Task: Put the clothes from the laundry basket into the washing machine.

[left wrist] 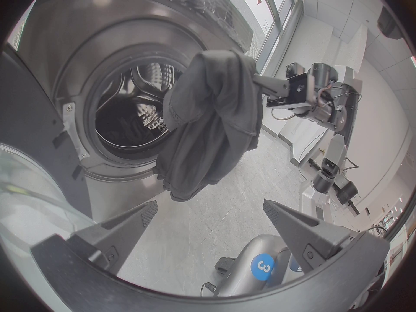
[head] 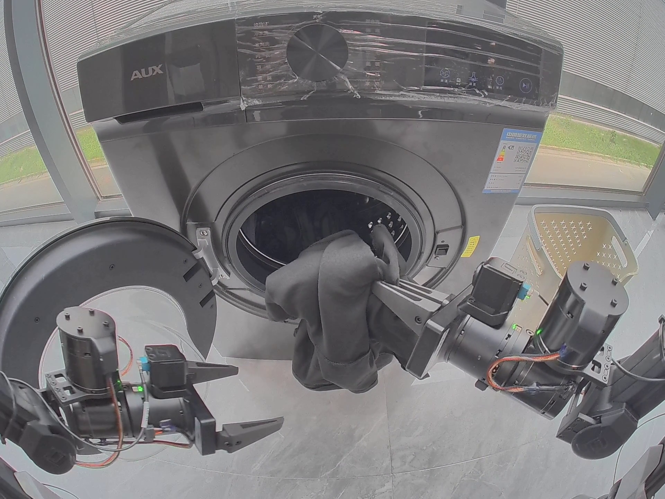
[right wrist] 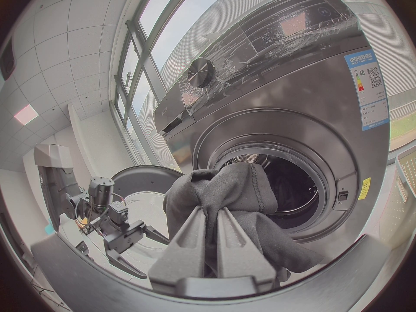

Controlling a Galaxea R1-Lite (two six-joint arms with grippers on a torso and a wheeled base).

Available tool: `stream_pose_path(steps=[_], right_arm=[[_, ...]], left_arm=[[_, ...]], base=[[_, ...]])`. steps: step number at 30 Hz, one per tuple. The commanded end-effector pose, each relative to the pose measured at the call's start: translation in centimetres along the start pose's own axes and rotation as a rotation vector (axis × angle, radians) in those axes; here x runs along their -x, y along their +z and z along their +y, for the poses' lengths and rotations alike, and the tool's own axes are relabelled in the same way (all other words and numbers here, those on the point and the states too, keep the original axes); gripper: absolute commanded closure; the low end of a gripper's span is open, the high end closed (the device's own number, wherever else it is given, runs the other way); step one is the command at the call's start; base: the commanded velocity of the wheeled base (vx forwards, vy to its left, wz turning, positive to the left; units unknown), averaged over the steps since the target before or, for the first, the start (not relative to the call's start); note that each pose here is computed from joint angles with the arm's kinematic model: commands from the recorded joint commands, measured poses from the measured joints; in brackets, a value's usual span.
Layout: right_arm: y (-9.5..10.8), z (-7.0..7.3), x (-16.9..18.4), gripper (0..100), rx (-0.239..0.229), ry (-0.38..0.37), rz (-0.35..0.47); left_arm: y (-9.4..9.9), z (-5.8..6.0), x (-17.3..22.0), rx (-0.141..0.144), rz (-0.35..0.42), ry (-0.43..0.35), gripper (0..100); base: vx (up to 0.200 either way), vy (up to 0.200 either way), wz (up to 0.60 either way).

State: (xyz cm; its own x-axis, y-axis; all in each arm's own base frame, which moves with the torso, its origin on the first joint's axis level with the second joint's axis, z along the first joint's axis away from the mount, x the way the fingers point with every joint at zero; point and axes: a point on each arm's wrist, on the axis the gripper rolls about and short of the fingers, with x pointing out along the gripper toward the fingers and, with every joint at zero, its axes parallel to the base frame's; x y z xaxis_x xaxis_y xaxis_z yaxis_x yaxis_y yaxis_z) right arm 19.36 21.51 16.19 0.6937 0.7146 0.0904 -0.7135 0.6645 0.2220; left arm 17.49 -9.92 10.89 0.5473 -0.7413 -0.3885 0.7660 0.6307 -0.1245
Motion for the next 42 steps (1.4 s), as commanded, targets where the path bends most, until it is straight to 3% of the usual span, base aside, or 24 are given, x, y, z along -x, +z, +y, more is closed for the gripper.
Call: stream_pose_path(steps=[1, 8, 13, 21, 27, 28, 30, 39, 42], right_arm=[[-0.2, 0.1, 0.2, 100, 0.000, 0.002, 0.008], [-0.1, 0.3, 0.3, 100, -0.001, 0.007, 0.006], [-0.3, 0.3, 0.3, 100, 0.000, 0.008, 0.015], [-0.3, 0.6, 0.3, 100, 0.000, 0.018, 0.014], [-0.4, 0.6, 0.4, 100, 0.000, 0.017, 0.015], [-0.3, 0.6, 0.4, 100, 0.000, 0.017, 0.015], [-0.4, 0.6, 0.4, 100, 0.000, 0.016, 0.020], [-0.7, -0.2, 0.4, 100, 0.008, -0.012, 0.032], [-1.0, -1.3, 0.1, 100, 0.017, -0.054, 0.040]], left_arm=[[-1.5, 0.8, -4.5, 0.042, 0.080, -0.010, 0], [-2.4, 1.7, -7.0, 0.048, 0.079, 0.000, 0], [-2.5, 2.4, -8.6, 0.072, 0.041, 0.021, 0], [-3.6, 3.4, -11.0, 0.071, 0.021, 0.040, 0], [-3.8, 3.8, -12.8, 0.064, -0.040, 0.068, 0], [-3.8, 3.6, -13.1, 0.063, -0.046, 0.067, 100], [-3.8, 3.3, -13.4, 0.066, -0.061, 0.062, 100], [-2.6, 1.6, -12.7, 0.029, -0.141, 0.019, 100], [-2.2, 0.8, -11.1, 0.017, -0.170, 0.015, 100]], base=[[0.000, 0.000, 0.00], [0.000, 0.000, 0.00], [0.000, 0.000, 0.00], [0.000, 0.000, 0.00], [0.000, 0.000, 0.00], [0.000, 0.000, 0.00], [0.000, 0.000, 0.00], [0.000, 0.000, 0.00], [0.000, 0.000, 0.00]])
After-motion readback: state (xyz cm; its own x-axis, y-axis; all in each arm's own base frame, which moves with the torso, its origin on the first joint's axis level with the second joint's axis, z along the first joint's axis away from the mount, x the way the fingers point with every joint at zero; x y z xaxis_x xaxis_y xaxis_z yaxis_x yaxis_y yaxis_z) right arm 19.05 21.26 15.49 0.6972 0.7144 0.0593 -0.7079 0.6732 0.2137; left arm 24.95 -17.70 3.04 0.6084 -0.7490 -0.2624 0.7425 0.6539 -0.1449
